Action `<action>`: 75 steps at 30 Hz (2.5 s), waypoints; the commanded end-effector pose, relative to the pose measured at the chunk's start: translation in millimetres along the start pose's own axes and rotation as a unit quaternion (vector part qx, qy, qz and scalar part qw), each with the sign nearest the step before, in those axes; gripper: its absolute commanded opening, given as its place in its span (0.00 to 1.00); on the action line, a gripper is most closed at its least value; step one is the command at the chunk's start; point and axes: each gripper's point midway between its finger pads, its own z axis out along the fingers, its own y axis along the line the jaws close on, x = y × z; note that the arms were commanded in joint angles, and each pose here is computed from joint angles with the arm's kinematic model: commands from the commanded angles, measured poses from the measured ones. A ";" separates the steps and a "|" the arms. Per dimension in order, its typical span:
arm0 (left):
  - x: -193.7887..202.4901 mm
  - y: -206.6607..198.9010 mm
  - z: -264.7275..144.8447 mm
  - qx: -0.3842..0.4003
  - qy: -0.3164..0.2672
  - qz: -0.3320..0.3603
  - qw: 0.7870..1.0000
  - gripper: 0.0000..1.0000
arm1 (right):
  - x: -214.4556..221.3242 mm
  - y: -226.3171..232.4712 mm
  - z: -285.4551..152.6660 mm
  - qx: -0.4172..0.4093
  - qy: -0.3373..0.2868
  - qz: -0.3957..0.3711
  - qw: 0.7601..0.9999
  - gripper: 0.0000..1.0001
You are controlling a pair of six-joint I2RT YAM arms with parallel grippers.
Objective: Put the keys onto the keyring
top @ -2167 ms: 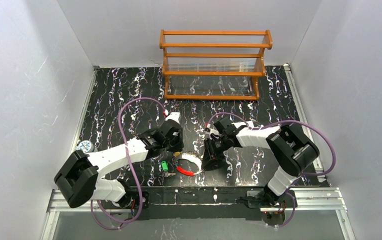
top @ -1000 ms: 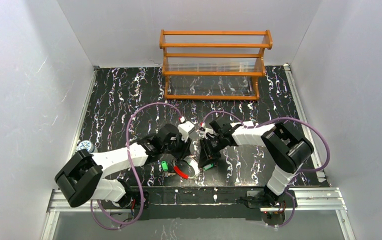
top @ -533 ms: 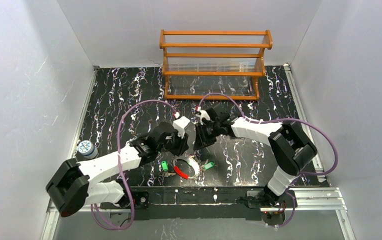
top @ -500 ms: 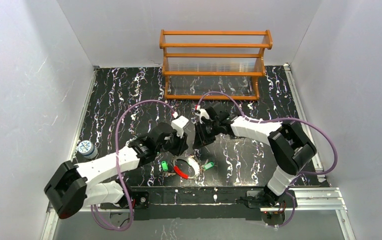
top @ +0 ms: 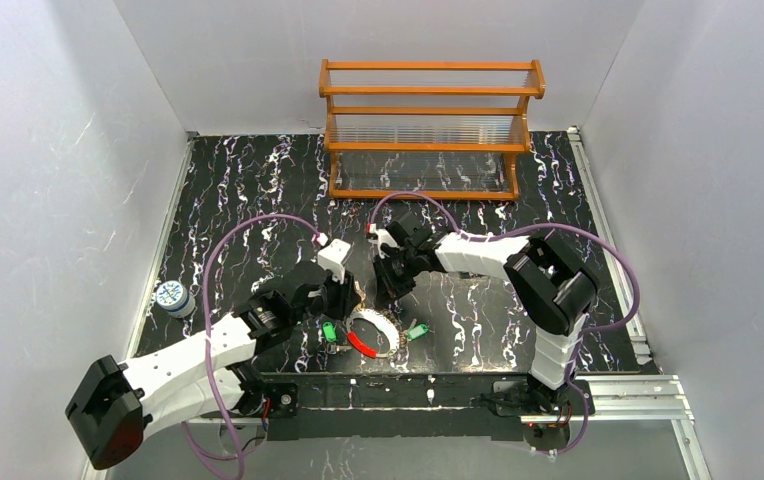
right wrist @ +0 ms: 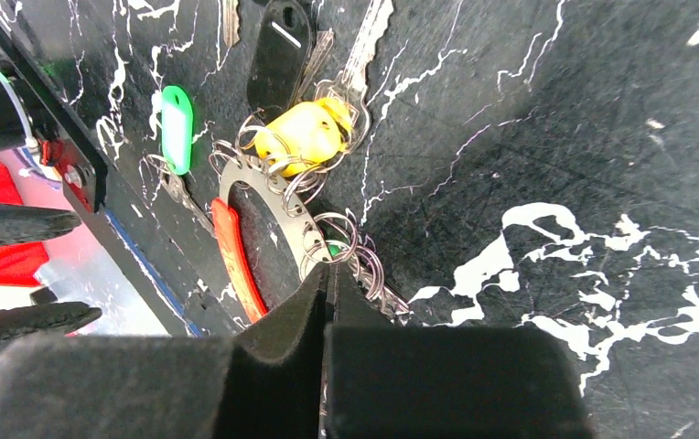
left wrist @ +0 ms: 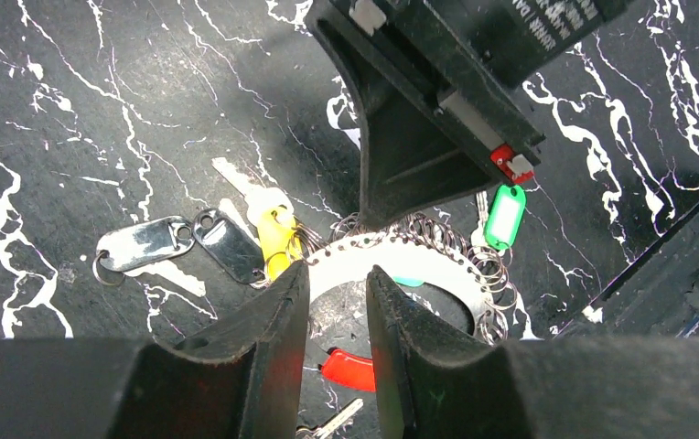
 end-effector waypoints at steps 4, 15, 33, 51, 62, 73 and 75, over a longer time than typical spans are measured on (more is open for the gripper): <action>2.4 2.7 -1.7 -0.009 0.000 -0.007 1.000 0.28 | 2.7 6.0 0.0 0.009 0.005 -0.020 1.000 0.03; 3.4 3.3 1.4 -0.011 0.006 -0.002 1.000 0.28 | 4.0 8.9 7.7 0.008 0.007 -0.024 1.000 0.01; 15.4 8.2 3.8 -0.016 0.020 0.009 1.000 0.28 | -39.0 19.8 10.3 0.011 -0.038 -0.036 0.999 0.05; 20.4 -3.5 23.1 0.017 0.073 0.091 0.993 0.30 | -6.4 6.4 -4.4 0.036 -0.027 -0.030 0.999 0.06; 17.2 -18.1 39.3 0.036 0.091 0.167 0.981 0.33 | 18.4 6.8 -3.4 0.013 -0.010 -0.012 1.000 0.06; 15.8 -18.8 50.1 0.022 0.105 0.188 0.976 0.34 | 11.5 14.2 0.1 -0.009 -0.022 -0.012 1.000 0.06; 12.7 -18.1 48.7 0.016 0.099 0.186 0.977 0.34 | 7.3 17.8 2.8 -0.019 -0.025 -0.008 0.999 0.06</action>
